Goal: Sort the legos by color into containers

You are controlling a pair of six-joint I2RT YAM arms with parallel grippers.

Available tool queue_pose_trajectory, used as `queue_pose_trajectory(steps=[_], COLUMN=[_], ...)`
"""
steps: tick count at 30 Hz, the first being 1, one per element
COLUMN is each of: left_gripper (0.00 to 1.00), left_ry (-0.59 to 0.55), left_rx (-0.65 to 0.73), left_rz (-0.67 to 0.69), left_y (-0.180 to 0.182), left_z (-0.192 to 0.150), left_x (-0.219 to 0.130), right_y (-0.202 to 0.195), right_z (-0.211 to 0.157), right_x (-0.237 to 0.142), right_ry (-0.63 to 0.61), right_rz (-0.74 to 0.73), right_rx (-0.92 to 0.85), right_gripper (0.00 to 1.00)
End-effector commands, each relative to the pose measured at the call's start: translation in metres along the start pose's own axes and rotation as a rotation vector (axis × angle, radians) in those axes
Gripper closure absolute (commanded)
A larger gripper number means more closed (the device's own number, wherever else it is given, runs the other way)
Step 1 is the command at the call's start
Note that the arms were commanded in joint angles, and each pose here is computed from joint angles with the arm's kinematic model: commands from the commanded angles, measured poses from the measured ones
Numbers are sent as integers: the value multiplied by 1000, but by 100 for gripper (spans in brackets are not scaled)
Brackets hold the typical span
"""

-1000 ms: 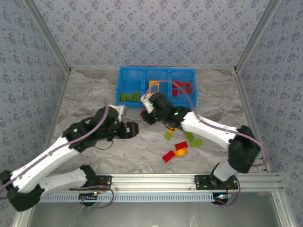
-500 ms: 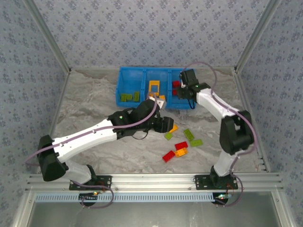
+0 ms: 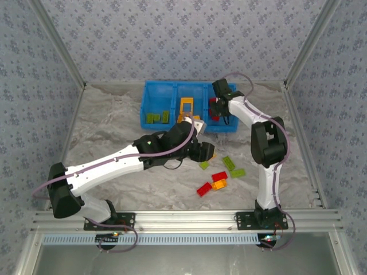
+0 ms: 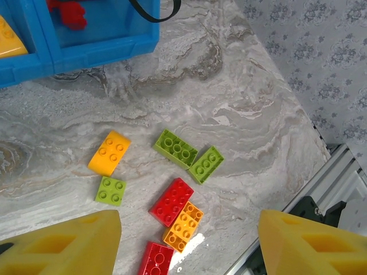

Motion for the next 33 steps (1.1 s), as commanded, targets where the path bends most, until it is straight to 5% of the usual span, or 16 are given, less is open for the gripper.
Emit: queue_pose_trajectory(steps=[1, 7, 14, 21, 28, 33], left_gripper=[35, 35, 35, 32, 28, 27], left_ry=[-22, -5, 28, 126, 384, 469], left_rx=[29, 34, 41, 85, 315, 459], left_rz=[-7, 16, 63, 85, 150, 146], left_y=[-6, -3, 6, 12, 43, 52], left_z=[5, 0, -8, -23, -20, -17], left_x=[0, -1, -3, 23, 85, 123], right_y=[-5, -8, -16, -19, -24, -28], right_z=[5, 18, 11, -78, -189, -230], right_x=[-13, -68, -176, -256, -278, -288], right_ry=[-5, -145, -357, -411, -358, -338], right_rz=[-20, -3, 29, 134, 420, 584], right_rx=[12, 8, -9, -51, -19, 26], right_gripper=[55, 55, 56, 53, 46, 35])
Point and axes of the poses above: each hand's point on the last joint's axis, 136 mm out from that joint toward the fingers, its own x axis out along the fingers, its own y axis along the line the jaws close on, z = x × y, the point moved 8 cm from there along -x, back along the fingers, and after that the axes turned 1 degree about -x, right-handed, at the moved point
